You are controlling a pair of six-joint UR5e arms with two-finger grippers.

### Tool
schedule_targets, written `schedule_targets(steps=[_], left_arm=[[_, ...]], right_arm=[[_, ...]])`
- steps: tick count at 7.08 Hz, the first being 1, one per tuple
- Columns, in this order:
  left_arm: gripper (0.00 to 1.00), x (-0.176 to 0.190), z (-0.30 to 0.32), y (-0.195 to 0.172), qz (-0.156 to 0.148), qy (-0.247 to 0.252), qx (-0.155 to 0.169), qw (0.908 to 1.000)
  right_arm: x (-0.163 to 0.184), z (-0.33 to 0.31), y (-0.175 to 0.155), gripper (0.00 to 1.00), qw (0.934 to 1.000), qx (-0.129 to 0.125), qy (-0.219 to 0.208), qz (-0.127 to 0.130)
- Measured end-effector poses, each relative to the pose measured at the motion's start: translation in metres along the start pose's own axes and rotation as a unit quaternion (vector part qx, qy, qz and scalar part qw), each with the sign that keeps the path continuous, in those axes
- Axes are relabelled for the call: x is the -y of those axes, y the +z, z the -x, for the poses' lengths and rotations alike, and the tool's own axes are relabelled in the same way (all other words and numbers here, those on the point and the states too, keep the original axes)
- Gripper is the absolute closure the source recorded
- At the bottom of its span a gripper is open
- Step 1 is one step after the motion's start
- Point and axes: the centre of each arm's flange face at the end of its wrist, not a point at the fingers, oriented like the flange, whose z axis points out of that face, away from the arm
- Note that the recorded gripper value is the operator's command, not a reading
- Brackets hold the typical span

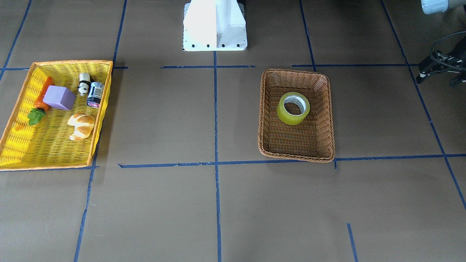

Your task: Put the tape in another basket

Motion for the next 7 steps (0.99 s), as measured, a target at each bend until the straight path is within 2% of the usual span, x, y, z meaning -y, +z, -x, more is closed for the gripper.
schedule_targets(steps=[3, 5, 7], left_arm=[[0.0, -0.013, 0.099, 0.015, 0.019, -0.03, -0.013, 0.9993], [0.0, -0.029, 0.154, 0.017, 0.02, -0.009, -0.011, 0.9997], [0.0, -0.039, 0.189, 0.023, 0.024, -0.014, -0.012, 0.9995]], right_arm=[[-0.008, -0.009, -0.008, 0.0, 0.9999, -0.002, 0.014, -0.007], [-0.005, -0.008, -0.009, 0.0, 0.9997, 0.001, 0.023, -0.002], [-0.003, -0.006, -0.011, 0.0, 0.9994, 0.005, 0.033, 0.005]])
